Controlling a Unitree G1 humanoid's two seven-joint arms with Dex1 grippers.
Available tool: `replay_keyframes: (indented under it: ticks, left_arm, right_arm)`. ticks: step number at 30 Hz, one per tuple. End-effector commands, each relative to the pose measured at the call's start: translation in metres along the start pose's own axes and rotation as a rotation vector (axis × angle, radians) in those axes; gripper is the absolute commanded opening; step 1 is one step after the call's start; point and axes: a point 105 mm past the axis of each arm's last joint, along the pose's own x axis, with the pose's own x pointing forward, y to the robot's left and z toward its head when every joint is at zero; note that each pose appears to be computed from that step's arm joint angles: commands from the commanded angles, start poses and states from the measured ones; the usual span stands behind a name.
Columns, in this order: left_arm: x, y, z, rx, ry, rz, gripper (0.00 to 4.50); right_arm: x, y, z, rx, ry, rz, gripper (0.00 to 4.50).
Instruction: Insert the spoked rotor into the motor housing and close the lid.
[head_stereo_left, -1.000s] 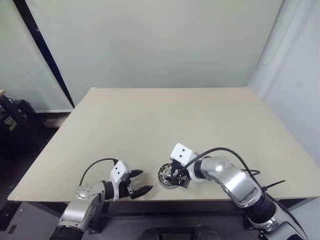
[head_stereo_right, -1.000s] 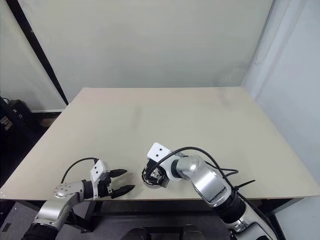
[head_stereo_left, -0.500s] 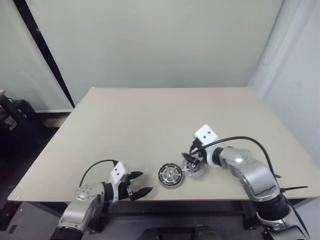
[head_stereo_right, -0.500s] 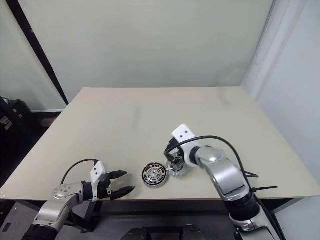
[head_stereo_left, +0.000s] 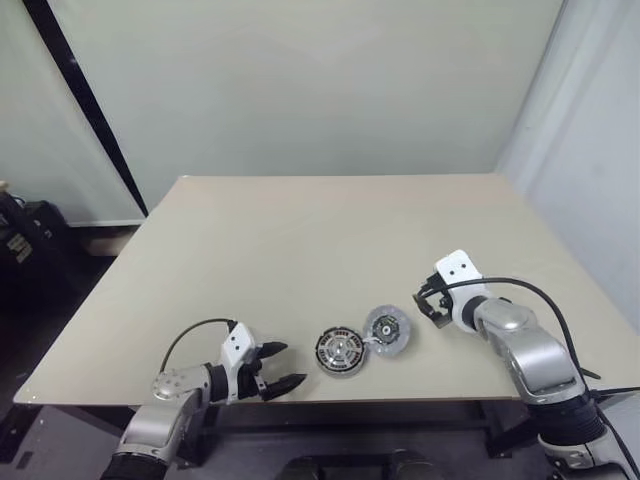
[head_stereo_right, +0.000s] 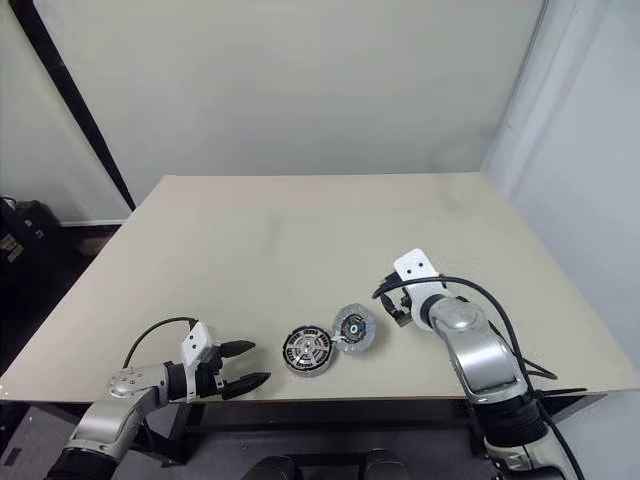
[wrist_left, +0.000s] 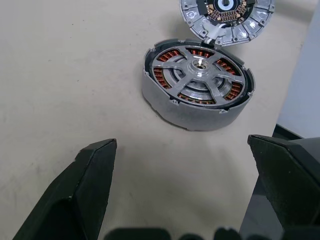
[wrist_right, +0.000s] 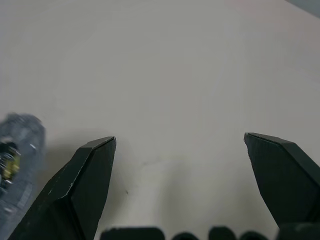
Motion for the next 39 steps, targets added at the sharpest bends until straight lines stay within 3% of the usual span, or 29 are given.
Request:
replay_keyframes:
  ticks: [1,13,39]
  left_arm:
    - [0.002,0.001,0.015,0.051,-0.030,-0.014,4.50]
    - [0.002,0.001,0.014,0.053,-0.028,-0.020,4.50]
    - [0.001,0.000,0.009,0.072,-0.012,-0.033,4.50]
  right_arm:
    - [-0.003,-0.012,0.003,-0.034,-0.026,-0.054,4.47]
    - [-0.001,-0.005,-0.021,-0.008,0.014,-0.039,4.47]
    - [0.003,0.006,-0.021,-0.001,0.008,0.002,4.47]
